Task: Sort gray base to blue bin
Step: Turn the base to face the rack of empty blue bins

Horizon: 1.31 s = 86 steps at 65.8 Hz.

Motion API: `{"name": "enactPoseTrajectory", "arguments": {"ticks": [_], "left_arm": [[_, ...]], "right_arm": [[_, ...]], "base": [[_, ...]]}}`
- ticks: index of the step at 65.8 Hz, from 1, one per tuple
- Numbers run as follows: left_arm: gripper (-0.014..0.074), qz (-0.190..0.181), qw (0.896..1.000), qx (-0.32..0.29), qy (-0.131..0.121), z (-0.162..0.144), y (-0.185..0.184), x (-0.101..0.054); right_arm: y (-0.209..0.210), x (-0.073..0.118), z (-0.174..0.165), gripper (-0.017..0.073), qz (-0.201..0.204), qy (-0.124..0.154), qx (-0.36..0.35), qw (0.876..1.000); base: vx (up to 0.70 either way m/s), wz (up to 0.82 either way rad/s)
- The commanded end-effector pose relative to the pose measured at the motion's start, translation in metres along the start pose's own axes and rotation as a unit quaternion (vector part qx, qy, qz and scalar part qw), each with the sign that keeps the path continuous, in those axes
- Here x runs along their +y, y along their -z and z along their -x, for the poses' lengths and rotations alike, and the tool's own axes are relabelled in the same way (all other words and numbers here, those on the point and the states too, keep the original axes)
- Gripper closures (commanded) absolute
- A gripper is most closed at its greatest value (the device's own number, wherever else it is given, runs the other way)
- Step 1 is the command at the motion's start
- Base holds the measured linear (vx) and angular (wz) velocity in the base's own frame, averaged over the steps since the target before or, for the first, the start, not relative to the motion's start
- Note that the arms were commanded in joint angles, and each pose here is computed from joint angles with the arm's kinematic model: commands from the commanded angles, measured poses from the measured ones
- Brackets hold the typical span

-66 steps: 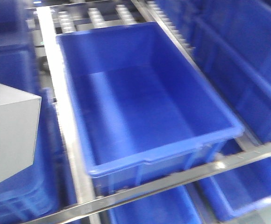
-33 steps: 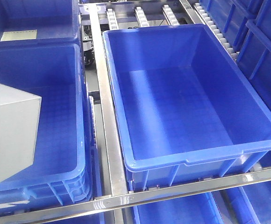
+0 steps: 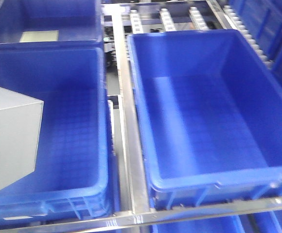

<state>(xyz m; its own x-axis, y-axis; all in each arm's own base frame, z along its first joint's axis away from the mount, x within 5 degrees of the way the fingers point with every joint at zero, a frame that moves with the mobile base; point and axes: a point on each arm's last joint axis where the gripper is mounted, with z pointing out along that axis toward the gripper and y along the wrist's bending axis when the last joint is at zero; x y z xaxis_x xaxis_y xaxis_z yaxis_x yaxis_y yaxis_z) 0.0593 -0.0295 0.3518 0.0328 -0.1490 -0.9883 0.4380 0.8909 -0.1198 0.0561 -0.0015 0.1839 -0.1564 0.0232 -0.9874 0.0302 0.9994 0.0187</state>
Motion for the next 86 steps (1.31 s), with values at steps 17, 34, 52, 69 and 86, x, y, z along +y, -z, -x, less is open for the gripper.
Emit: {"name": "enactPoseTrajectory", "arguments": {"ticks": [17,34,52,69,86], "left_arm": [[0.0600,0.000,0.998,-0.061,0.014,0.0175,0.0006,-0.0006],[0.0600,0.000,0.998,-0.061,0.014,0.0175,0.0006,-0.0006],[0.0600,0.000,0.998,-0.061,0.014,0.0175,0.0006,-0.0006],[0.0600,0.000,0.998,-0.061,0.014,0.0175,0.0006,-0.0006],[0.0600,0.002,0.997,-0.082,0.005,0.0213,0.0011,-0.0002]], "right_arm": [[-0.0013,-0.0002,0.0051,0.0564,-0.002,0.009,-0.026,1.000],[-0.0013,-0.0002,0.0051,0.0564,-0.002,0.009,-0.026,1.000],[-0.0013,-0.0002,0.0051,0.0564,-0.002,0.009,-0.026,1.000],[-0.0013,-0.0002,0.0051,0.0564,-0.002,0.009,-0.026,1.000],[-0.0013,-0.0002,0.0051,0.0564,-0.002,0.009,-0.026,1.000]], "base": [[0.07,0.22],[0.09,0.13],[0.04,0.11],[0.00,0.00],[0.00,0.00]]}}
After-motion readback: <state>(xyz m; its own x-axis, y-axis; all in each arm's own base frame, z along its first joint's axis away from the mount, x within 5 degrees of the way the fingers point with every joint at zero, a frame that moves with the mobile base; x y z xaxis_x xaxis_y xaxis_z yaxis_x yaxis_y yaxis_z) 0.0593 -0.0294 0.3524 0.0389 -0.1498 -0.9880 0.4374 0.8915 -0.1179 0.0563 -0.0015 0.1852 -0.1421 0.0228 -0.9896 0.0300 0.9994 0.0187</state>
